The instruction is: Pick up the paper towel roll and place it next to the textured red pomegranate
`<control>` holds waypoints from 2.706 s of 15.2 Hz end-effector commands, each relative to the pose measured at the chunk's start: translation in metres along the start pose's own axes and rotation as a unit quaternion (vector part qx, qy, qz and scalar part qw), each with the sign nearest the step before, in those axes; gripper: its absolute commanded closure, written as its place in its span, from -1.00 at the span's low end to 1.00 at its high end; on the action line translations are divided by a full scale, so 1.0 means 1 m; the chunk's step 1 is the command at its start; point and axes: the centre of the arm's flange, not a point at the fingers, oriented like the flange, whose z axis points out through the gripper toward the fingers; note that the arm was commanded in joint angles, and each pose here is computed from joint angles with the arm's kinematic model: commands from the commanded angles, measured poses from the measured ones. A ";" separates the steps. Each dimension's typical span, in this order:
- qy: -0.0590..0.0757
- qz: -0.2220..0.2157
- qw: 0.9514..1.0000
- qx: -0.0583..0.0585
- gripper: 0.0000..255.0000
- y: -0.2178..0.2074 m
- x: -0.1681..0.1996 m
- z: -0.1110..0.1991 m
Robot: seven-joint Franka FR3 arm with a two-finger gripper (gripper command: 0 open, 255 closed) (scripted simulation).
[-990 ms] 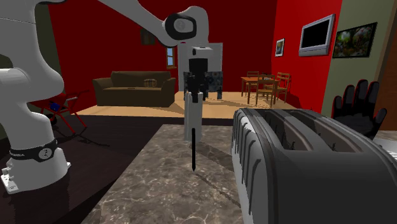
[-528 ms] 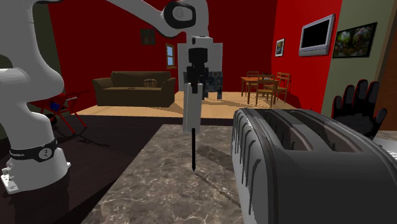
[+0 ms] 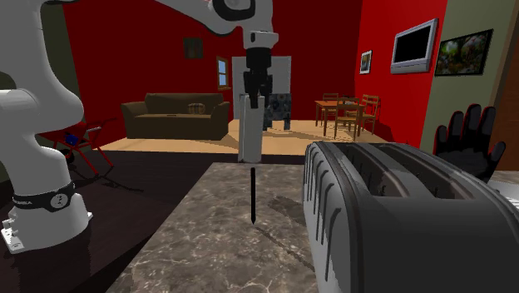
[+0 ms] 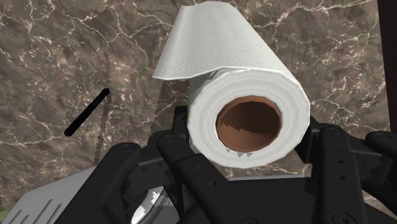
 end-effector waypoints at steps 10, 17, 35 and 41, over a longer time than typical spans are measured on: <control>0.000 0.000 1.000 0.000 1.00 0.004 0.005 -0.058; 0.000 0.000 1.000 0.000 1.00 0.006 0.007 -0.095; 0.000 0.000 1.000 0.000 1.00 0.011 0.013 -0.190; 0.000 0.000 1.000 0.000 1.00 0.077 0.018 -0.190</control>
